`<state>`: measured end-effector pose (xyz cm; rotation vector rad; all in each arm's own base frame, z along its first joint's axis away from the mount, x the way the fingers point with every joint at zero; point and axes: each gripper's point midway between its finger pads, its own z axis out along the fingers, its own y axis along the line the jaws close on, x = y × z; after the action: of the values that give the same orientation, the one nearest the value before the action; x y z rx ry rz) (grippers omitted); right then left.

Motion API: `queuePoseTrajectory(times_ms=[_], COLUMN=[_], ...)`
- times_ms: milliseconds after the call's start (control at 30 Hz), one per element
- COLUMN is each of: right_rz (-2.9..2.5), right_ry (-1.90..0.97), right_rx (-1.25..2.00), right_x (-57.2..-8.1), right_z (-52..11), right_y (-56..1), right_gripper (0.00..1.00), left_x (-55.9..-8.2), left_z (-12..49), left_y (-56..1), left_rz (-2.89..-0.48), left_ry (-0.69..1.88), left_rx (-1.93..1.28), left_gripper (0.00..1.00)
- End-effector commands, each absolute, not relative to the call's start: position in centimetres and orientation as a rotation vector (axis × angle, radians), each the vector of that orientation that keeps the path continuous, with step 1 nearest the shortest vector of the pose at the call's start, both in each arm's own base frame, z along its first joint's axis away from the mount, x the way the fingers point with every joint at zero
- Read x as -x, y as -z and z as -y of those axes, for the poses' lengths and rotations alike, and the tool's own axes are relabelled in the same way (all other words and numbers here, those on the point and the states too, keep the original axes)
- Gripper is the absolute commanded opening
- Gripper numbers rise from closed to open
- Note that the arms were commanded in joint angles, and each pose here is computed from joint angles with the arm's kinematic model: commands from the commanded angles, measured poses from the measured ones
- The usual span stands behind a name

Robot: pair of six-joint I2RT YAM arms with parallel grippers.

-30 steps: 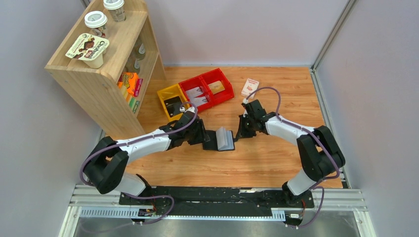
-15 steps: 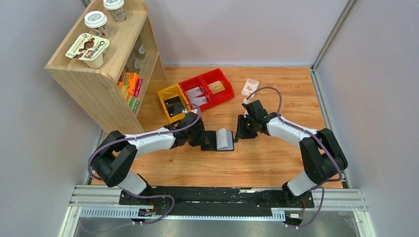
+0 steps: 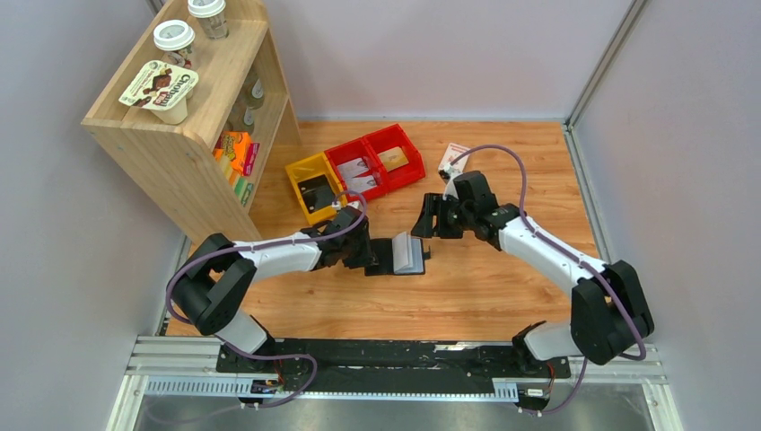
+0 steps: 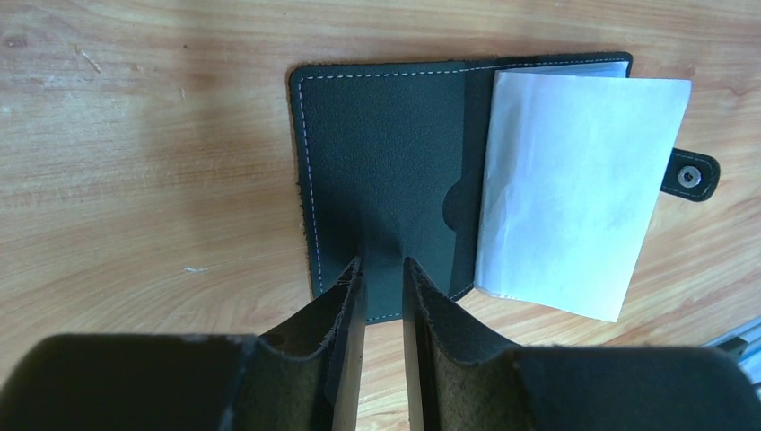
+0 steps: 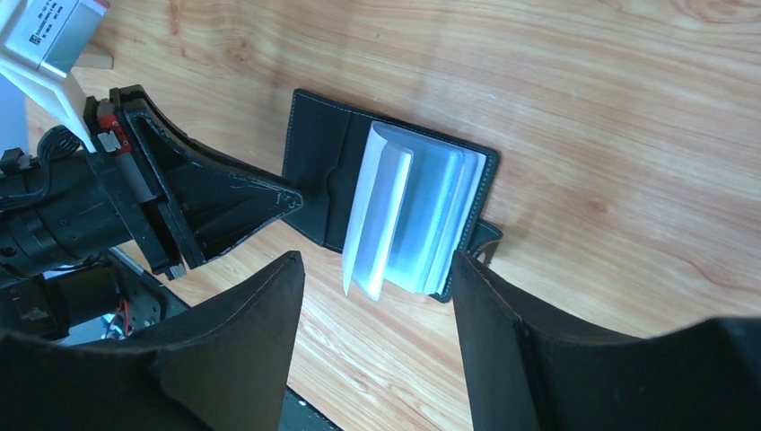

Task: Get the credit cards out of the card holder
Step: Open the card holder at the center of the board, then remove the credit card from the card holder.

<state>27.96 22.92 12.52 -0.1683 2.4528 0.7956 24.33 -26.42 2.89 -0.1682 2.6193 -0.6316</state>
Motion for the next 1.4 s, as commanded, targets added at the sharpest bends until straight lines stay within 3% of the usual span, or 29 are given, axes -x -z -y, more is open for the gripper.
queuePoseTrajectory(times_ms=[0, 233, 367, 700, 1033, 1267, 1367], right_rz=[-2.439, -2.514, -2.538, -2.441, -2.560, -2.624, -2.675], right_ry=[-0.929, -0.971, -1.015, -1.322, -1.335, -1.287, -1.243], right_rx=[0.181, 0.230, 0.270, 0.378, 0.330, 0.314, 0.279], right_x=[-28.4, -27.9, -27.5, -25.4, -25.4, -25.3, -25.1], right_z=[-25.5, -27.8, -29.4, -33.9, -34.6, -34.2, -33.6], right_y=[-12.8, -9.8, -9.1, -11.4, -6.5, -4.4, -3.6], right_gripper=[0.65, 0.71, 0.69, 0.47, 0.48, 0.58, 0.55], left_x=[-24.5, -24.4, -24.4, -24.4, -24.2, -24.4, -24.9], left_z=[26.5, 26.5, 26.7, 25.7, 25.4, 24.5, 25.1], left_y=[-2.9, -2.6, -2.5, -3.5, -5.6, -7.0, -8.1], left_rz=[-2.601, -2.602, -2.607, -2.532, -2.471, -2.432, -2.410], left_ry=[0.655, 0.663, 0.675, 0.720, 0.777, 0.741, 0.772], left_rx=[0.194, 0.200, 0.202, 0.254, 0.275, 0.271, 0.258], left_gripper=[0.29, 0.28, 0.28, 0.28, 0.29, 0.29, 0.30])
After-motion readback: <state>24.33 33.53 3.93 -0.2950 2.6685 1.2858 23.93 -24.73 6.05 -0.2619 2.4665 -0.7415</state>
